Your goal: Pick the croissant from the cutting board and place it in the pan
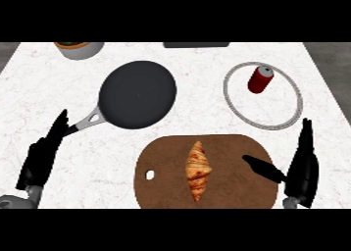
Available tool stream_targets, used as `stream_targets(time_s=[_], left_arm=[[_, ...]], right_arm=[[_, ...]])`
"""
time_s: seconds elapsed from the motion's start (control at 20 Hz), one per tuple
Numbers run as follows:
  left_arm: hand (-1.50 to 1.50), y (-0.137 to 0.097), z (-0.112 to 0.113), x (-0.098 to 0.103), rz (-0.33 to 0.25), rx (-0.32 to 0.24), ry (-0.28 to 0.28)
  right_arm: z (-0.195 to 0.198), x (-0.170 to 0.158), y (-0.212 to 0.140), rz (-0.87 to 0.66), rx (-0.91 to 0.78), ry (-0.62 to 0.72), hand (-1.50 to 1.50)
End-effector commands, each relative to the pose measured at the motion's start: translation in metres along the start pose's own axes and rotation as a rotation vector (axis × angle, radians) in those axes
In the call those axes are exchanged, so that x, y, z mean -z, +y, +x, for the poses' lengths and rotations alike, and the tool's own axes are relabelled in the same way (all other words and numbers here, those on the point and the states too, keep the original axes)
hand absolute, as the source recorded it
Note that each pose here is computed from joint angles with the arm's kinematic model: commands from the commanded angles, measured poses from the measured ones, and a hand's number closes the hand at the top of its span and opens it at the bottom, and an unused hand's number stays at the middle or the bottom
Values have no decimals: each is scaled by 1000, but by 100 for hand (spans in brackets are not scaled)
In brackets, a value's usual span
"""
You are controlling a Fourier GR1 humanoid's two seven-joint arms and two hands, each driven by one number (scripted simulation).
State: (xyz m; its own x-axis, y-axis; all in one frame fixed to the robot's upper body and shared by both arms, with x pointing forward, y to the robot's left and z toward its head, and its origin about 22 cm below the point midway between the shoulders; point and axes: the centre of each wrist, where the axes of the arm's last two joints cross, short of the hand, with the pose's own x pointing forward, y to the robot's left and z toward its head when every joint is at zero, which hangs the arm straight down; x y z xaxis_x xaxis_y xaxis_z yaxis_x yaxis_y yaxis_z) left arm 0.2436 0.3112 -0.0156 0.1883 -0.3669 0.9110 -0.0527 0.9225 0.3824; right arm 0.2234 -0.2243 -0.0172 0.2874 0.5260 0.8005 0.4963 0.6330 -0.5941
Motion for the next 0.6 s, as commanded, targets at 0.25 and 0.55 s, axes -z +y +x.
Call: stream_targets(time_s=[0.25, 0.55], left_arm=[[0, -12, -4, -15, -28, 19, 3], [0, -9, 9, -16, -58, 16, -6]], right_arm=[[2, -36, 4, 140, -408, 81, -150], [86, -57, 17, 271, -538, 147, -150]])
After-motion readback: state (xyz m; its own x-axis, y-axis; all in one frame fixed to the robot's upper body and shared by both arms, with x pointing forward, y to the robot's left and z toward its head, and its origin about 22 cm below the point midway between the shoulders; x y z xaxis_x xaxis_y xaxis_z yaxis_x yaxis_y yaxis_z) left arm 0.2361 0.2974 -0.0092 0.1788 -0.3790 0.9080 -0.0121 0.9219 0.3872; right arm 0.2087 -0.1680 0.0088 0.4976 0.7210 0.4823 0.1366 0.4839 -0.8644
